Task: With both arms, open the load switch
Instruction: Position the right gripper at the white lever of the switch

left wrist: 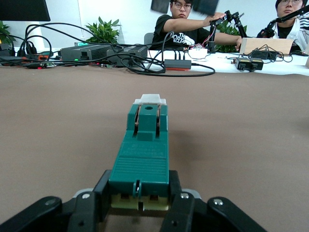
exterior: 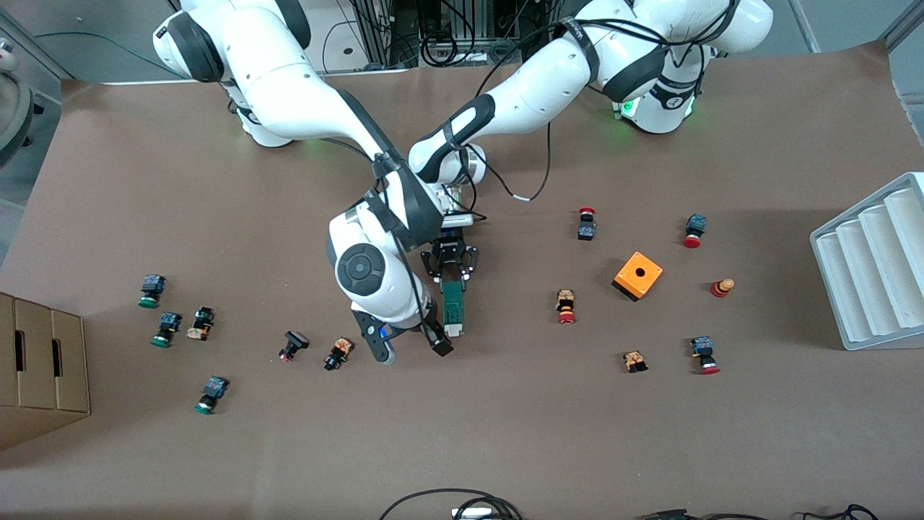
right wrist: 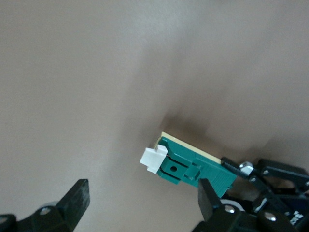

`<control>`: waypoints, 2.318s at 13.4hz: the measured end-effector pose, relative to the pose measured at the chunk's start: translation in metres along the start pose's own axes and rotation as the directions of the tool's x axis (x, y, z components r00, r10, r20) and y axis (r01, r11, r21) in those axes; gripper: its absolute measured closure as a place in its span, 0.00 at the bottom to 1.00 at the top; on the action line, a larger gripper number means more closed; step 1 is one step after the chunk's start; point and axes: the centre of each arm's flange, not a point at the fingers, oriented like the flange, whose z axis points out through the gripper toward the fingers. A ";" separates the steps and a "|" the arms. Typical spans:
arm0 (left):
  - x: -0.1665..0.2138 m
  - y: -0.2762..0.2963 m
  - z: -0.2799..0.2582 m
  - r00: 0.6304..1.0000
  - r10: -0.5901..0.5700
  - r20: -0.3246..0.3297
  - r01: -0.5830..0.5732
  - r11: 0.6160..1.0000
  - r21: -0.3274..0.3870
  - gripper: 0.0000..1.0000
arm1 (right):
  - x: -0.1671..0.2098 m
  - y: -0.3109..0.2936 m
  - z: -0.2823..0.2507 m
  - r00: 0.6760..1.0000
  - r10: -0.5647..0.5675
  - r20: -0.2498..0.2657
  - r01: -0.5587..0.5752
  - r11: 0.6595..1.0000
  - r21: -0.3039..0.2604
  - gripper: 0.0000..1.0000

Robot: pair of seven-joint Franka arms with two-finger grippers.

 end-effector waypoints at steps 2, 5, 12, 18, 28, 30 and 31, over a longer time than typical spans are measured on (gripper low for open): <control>0.000 0.000 0.000 1.000 0.000 0.000 0.000 1.000 0.000 0.50 | -0.006 0.001 0.008 1.000 0.023 0.008 -0.023 1.000 -0.007 0.00; 0.000 0.000 0.000 1.000 0.000 0.000 0.000 1.000 0.000 0.50 | -0.003 0.002 0.010 0.996 0.079 0.035 -0.078 0.997 -0.022 0.00; 0.000 0.000 0.000 1.000 0.000 0.000 0.000 1.000 0.000 0.50 | 0.034 0.000 0.033 0.945 0.283 0.166 -0.262 0.955 -0.137 0.03; 0.000 0.000 0.000 1.000 0.000 0.000 0.000 1.000 0.000 0.50 | 0.044 -0.010 0.051 0.904 0.365 0.221 -0.338 0.929 -0.151 0.04; 0.000 0.000 0.000 1.000 0.000 0.000 0.000 1.000 0.000 0.50 | 0.047 -0.011 0.073 0.892 0.385 0.237 -0.355 0.921 -0.161 0.44; 0.000 0.000 0.000 1.000 0.000 0.000 0.000 1.000 0.000 0.50 | 0.046 -0.011 0.073 0.892 0.385 0.237 -0.355 0.921 -0.161 0.47; 0.000 0.000 0.000 1.000 0.000 0.000 0.000 1.000 0.000 0.50 | 0.046 -0.011 0.073 0.892 0.385 0.237 -0.355 0.921 -0.161 0.47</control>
